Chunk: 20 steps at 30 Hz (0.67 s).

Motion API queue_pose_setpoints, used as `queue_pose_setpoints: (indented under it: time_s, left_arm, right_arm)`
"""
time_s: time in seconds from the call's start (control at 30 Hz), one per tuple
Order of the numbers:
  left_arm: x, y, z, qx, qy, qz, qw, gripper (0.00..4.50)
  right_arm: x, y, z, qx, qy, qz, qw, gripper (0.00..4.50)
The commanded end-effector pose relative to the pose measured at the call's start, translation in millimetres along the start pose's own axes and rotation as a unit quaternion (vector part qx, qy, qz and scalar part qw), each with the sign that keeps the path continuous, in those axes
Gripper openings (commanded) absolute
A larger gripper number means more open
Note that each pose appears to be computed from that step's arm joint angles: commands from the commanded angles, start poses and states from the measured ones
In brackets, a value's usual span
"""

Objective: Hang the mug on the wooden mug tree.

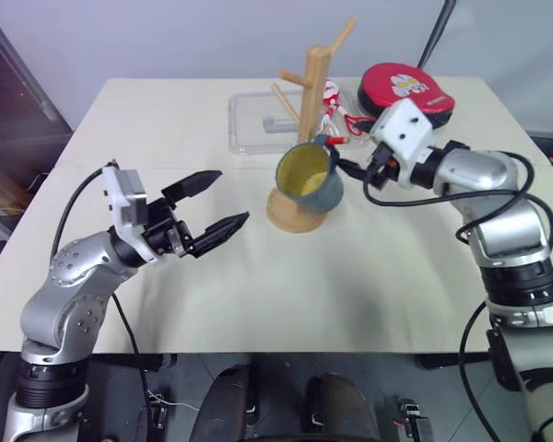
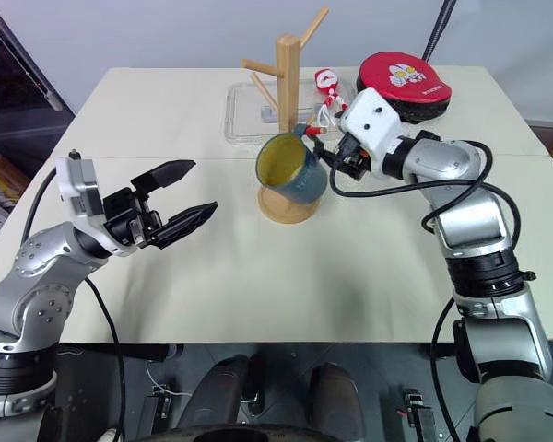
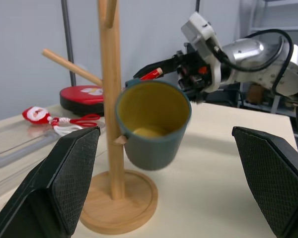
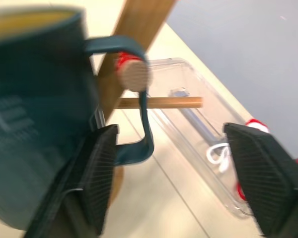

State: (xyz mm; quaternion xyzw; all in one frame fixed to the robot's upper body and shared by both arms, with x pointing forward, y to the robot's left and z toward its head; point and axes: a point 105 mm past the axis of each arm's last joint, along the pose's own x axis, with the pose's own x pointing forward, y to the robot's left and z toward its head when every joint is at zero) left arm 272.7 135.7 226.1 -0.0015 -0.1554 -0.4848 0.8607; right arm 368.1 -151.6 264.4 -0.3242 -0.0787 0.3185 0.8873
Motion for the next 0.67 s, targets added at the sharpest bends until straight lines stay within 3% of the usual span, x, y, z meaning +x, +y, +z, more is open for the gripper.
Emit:
queue_pose_setpoints:
  time_s: [0.03,0.17,0.27,0.47,0.67]
  left_arm:
    - [-5,10,2,0.018,0.003,0.042,0.999,4.5]
    - [-22,34,-18,0.018,0.025,0.133,0.991,4.5]
    - [-38,51,-35,0.015,0.036,0.204,0.978,4.5]
    - [-77,74,-71,0.014,0.074,0.33,0.941,4.5]
    - [-93,71,-89,0.014,0.11,0.365,0.924,4.5]
  right_arm:
    - [-35,-24,11,0.02,-0.037,-0.049,0.998,3.48]
    - [-63,-27,-16,0.138,-0.062,-0.095,0.984,3.48]
    - [-75,-12,-48,0.208,-0.06,-0.117,0.969,3.48]
    - [-79,29,-91,0.261,-0.038,-0.133,0.955,3.48]
    - [-74,44,-104,0.278,-0.037,-0.133,0.951,3.48]
